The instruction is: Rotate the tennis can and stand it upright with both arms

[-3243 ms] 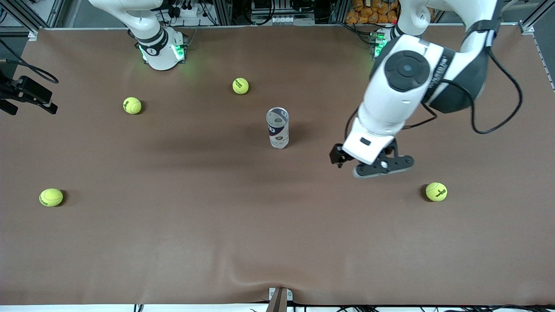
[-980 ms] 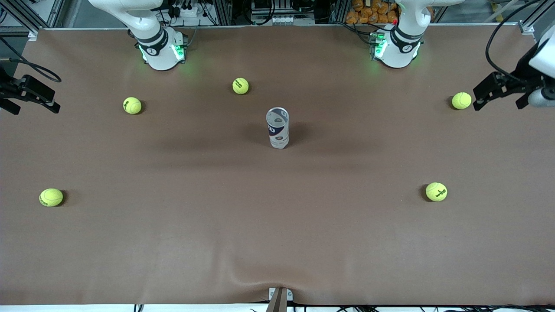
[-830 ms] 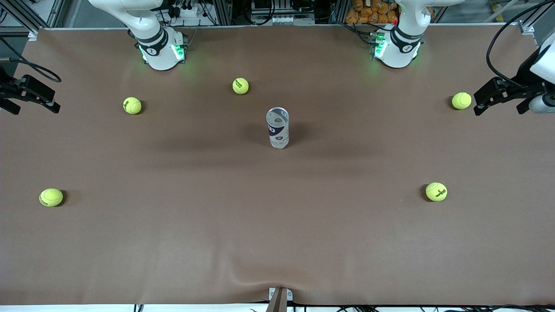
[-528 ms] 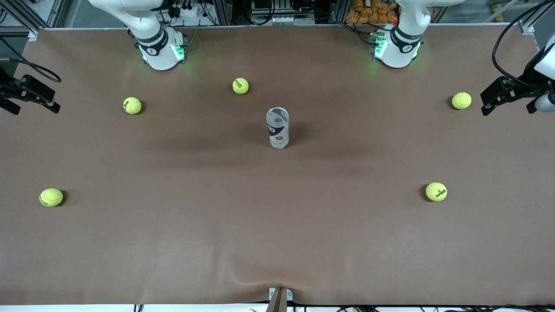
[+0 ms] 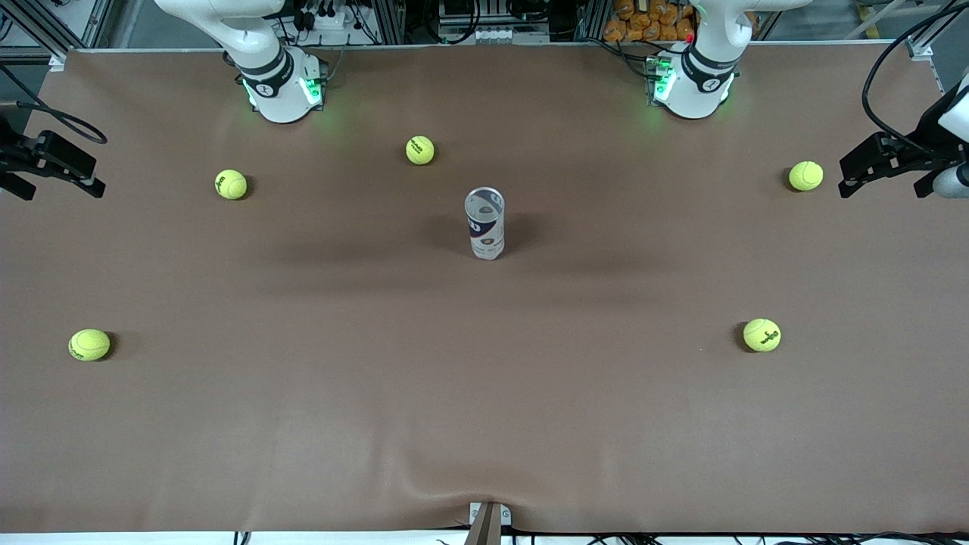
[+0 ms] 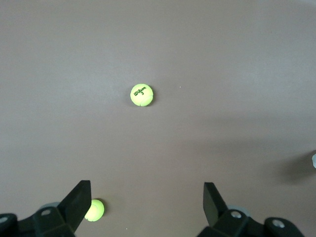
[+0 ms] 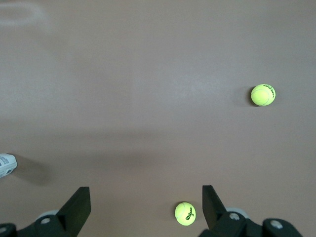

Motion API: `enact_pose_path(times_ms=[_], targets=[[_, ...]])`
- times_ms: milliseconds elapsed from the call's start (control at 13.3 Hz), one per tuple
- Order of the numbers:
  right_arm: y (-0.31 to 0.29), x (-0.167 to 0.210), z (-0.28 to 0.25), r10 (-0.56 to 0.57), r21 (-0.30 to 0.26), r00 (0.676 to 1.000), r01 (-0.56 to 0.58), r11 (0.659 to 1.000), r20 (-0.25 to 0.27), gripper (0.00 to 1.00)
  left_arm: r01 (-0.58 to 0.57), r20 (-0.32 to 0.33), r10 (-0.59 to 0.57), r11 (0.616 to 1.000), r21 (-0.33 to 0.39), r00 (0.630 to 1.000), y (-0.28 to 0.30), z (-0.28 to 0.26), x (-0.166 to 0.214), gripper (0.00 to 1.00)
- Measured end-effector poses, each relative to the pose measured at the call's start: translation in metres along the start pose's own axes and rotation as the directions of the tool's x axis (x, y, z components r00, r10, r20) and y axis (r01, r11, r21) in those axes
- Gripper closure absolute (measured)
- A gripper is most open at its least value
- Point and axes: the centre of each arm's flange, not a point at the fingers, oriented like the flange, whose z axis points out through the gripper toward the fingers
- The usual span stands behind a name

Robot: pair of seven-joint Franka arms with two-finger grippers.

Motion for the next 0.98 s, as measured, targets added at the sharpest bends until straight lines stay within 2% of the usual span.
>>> enact_pose_path(times_ms=[377, 980], targets=[[-0.0022, 0.0001, 0.0001, -0.004, 0.0, 1.0, 0.004, 1.0, 0.0, 0.0, 0.0, 0.031, 0.0, 1.0, -0.001, 1.0, -0.0001, 0.0087, -0.0013, 0.0], [-0.004, 0.0001, 0.0002, -0.007, 0.0, 1.0, 0.007, 1.0, 0.001, 0.0, 0.013, 0.034, -0.013, 1.0, 0.0, 0.999, -0.0028, 0.0092, -0.0014, 0.0]])
